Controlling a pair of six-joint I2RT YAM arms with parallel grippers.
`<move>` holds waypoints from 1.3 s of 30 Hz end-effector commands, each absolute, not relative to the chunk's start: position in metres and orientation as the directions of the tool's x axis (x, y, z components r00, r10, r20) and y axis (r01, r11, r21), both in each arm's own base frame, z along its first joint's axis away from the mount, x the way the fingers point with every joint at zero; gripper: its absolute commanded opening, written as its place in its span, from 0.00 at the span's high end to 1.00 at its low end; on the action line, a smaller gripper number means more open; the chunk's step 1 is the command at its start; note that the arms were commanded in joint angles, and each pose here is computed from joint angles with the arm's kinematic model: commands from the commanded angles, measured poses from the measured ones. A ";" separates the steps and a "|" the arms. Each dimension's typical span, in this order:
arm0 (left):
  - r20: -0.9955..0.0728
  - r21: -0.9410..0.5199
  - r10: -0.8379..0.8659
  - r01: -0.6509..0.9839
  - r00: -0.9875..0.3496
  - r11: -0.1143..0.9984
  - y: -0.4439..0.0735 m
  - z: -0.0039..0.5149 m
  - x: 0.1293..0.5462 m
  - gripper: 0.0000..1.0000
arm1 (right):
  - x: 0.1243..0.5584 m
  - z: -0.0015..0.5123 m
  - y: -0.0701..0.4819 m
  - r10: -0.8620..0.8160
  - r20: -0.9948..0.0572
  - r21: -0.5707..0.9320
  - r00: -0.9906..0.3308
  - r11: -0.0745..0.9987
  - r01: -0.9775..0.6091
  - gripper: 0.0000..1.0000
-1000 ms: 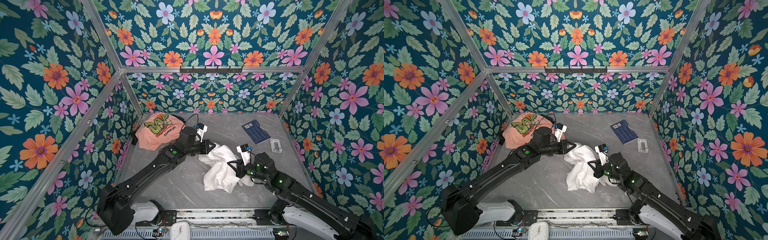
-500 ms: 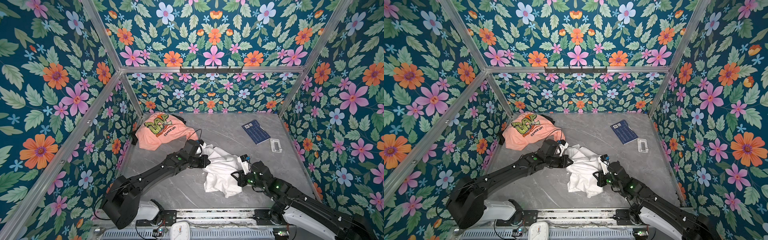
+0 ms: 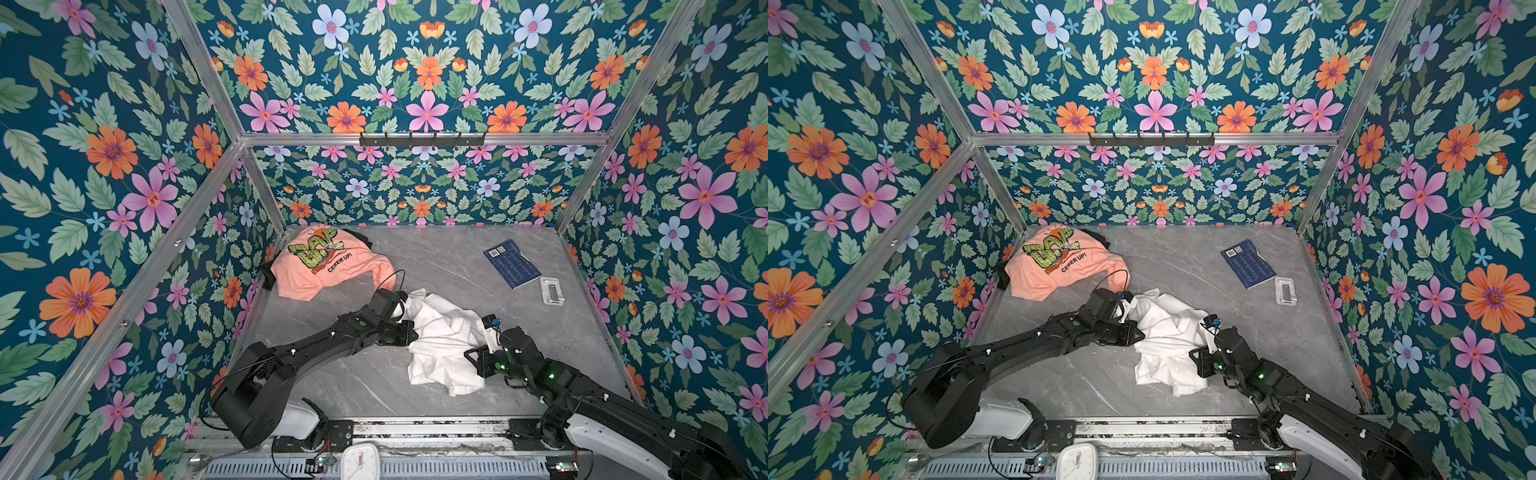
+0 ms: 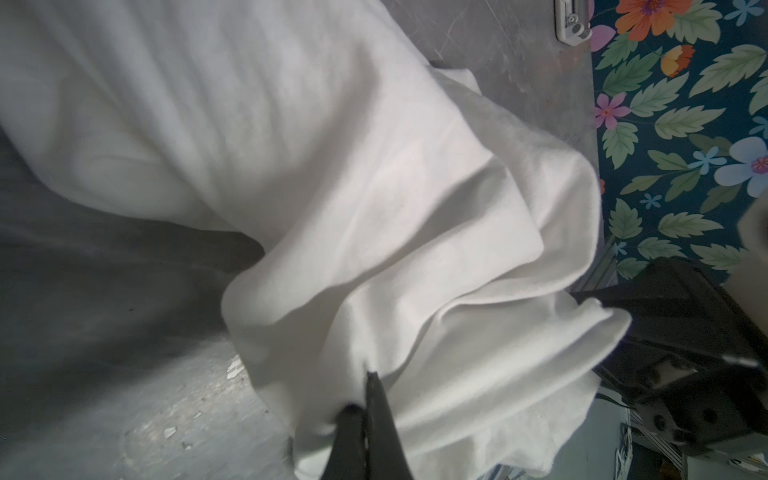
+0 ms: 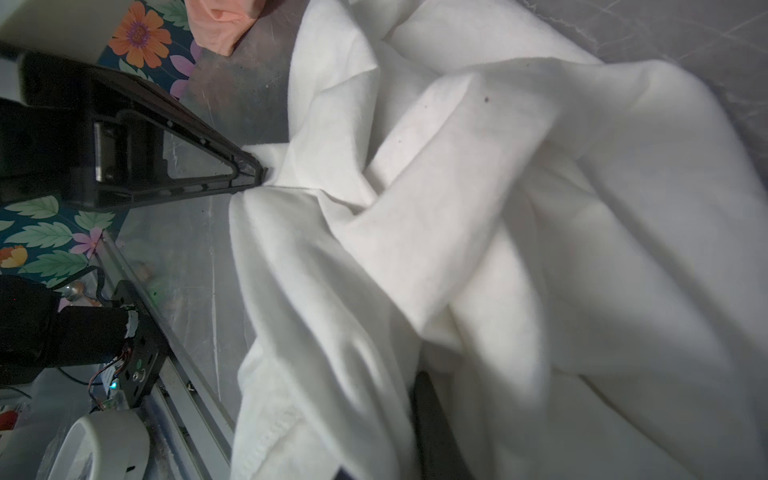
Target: Pick out a specific cloth from the pile
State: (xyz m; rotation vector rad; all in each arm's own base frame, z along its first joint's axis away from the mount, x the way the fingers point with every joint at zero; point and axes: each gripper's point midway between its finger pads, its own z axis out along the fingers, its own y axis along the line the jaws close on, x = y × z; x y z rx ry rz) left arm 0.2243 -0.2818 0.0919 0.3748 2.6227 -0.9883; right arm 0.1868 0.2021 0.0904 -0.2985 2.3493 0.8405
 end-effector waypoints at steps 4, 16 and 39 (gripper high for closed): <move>-0.433 -0.578 0.113 0.372 -0.894 0.727 -0.279 0.102 0.230 0.71 | 0.184 0.107 0.197 -0.020 -0.648 0.470 -0.762 0.777 -0.420 0.65; -0.632 -0.499 -0.013 0.395 -0.775 0.771 -0.265 0.161 0.266 0.34 | 0.199 0.180 0.180 0.018 -0.794 0.372 -0.607 0.805 -0.462 0.43; -0.961 0.219 0.172 -0.217 -0.216 0.951 -0.023 0.177 0.356 0.10 | 0.332 0.157 0.046 -0.068 -0.953 -0.073 -0.297 0.997 0.005 0.22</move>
